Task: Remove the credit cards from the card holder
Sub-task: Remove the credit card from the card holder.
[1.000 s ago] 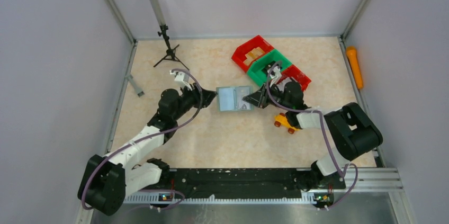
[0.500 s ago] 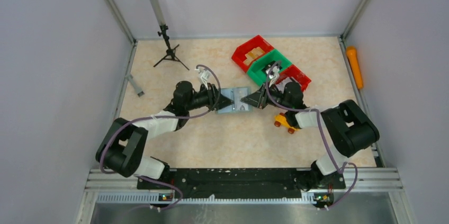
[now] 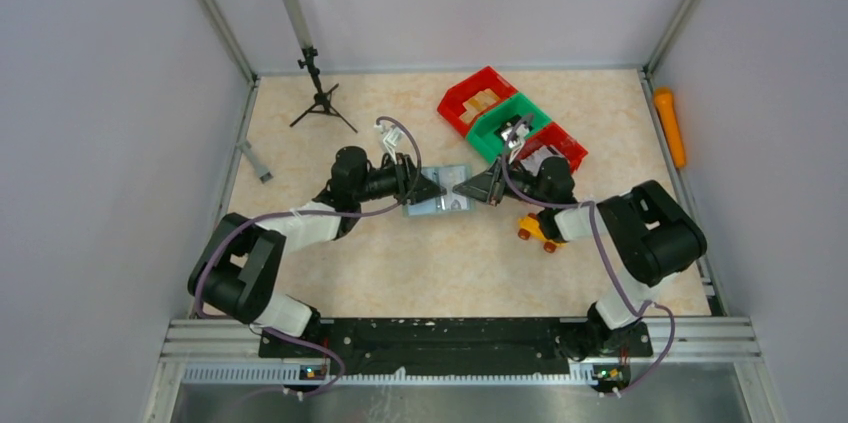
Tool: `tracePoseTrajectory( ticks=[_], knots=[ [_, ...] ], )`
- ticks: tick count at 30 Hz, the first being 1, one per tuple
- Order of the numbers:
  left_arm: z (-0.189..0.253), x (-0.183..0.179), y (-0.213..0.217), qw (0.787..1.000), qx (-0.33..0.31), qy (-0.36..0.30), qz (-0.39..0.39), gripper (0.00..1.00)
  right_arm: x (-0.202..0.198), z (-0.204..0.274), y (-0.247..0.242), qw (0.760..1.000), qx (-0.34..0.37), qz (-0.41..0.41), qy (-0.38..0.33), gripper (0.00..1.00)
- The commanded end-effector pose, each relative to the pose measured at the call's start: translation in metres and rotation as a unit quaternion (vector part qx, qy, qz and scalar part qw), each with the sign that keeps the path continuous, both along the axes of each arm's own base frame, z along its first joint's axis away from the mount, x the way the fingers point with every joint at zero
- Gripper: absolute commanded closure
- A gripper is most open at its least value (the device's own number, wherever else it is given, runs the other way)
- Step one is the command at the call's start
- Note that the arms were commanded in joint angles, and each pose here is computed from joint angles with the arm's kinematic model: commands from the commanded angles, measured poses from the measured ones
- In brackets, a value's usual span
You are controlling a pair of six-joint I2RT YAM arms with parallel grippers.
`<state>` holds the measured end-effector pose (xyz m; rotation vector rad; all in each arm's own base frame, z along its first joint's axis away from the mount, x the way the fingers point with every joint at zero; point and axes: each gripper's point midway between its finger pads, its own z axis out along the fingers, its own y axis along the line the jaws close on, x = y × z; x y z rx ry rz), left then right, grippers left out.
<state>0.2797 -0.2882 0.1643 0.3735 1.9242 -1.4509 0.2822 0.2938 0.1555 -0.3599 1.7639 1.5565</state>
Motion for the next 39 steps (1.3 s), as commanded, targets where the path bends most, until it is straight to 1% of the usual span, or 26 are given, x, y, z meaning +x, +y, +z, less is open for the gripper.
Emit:
tracePoseTrajectory(
  ticks=[1, 4, 6, 8, 11, 12, 17, 18, 21, 22, 23, 25, 27, 30, 32, 33, 37, 39],
  knots=[
    [0.012, 0.006, -0.005, 1.000, -0.009, -0.014, -0.008, 0.62, -0.011, 0.041, 0.006, 0.995, 0.054, 0.044, -0.066, 1.00],
    [0.016, 0.003, -0.006, 1.000, -0.017, -0.019, -0.018, 0.64, -0.012, 0.041, 0.007, 0.995, 0.057, 0.050, -0.065, 1.00],
    [0.020, -0.001, -0.008, 0.999, -0.029, -0.022, -0.030, 0.69, -0.013, 0.041, 0.007, 0.995, 0.058, 0.051, -0.065, 1.00],
    [0.026, -0.007, -0.010, 0.997, -0.048, -0.024, -0.047, 0.73, -0.014, 0.042, 0.007, 0.995, 0.058, 0.054, -0.067, 1.00],
    [0.044, -0.022, -0.013, 0.991, -0.092, -0.044, -0.087, 0.80, -0.015, 0.042, 0.008, 0.994, 0.060, 0.059, -0.067, 1.00],
    [0.049, -0.025, -0.013, 0.989, -0.103, -0.055, -0.095, 0.80, -0.015, 0.042, 0.009, 0.994, 0.060, 0.062, -0.067, 1.00],
    [0.050, -0.026, -0.013, 0.988, -0.107, -0.053, -0.101, 0.81, -0.018, 0.041, 0.012, 0.993, 0.061, 0.072, -0.064, 1.00],
    [0.051, -0.027, -0.013, 0.988, -0.107, -0.054, -0.102, 0.83, -0.018, 0.041, 0.013, 0.993, 0.060, 0.073, -0.063, 1.00],
    [0.053, -0.029, -0.012, 0.987, -0.109, -0.062, -0.104, 0.97, -0.018, 0.040, 0.013, 0.993, 0.059, 0.073, -0.065, 1.00],
    [0.053, -0.029, -0.012, 0.987, -0.108, -0.066, -0.101, 1.00, -0.017, 0.040, 0.013, 0.994, 0.058, 0.071, -0.064, 0.96],
    [0.052, -0.026, -0.011, 0.988, -0.103, -0.067, -0.094, 1.00, -0.016, 0.039, 0.013, 0.994, 0.056, 0.067, -0.065, 0.91],
    [0.046, -0.020, -0.009, 0.992, -0.086, -0.060, -0.075, 1.00, -0.012, 0.037, 0.011, 0.995, 0.048, 0.054, -0.065, 0.84],
    [0.037, -0.012, -0.005, 0.995, -0.067, -0.050, -0.048, 1.00, -0.009, 0.034, 0.010, 0.996, 0.035, 0.041, -0.064, 0.82],
    [0.033, -0.004, 0.004, 0.997, -0.058, -0.044, -0.017, 1.00, -0.007, 0.033, 0.009, 0.997, 0.027, 0.034, -0.070, 0.80],
    [0.030, 0.002, 0.012, 0.998, -0.054, -0.037, 0.004, 1.00, -0.007, 0.034, 0.008, 0.997, 0.028, 0.030, -0.071, 0.71],
    [0.029, 0.005, 0.015, 0.998, -0.055, -0.035, 0.011, 1.00, -0.006, 0.033, 0.006, 0.997, 0.028, 0.027, -0.070, 0.69],
    [0.024, 0.011, 0.021, 0.998, -0.054, -0.021, 0.026, 1.00, -0.002, 0.034, 0.001, 0.997, 0.032, 0.016, -0.066, 0.68],
    [0.021, 0.014, 0.023, 0.998, -0.052, -0.014, 0.031, 1.00, -0.001, 0.034, 0.000, 0.997, 0.034, 0.013, -0.065, 0.70]
  ],
)
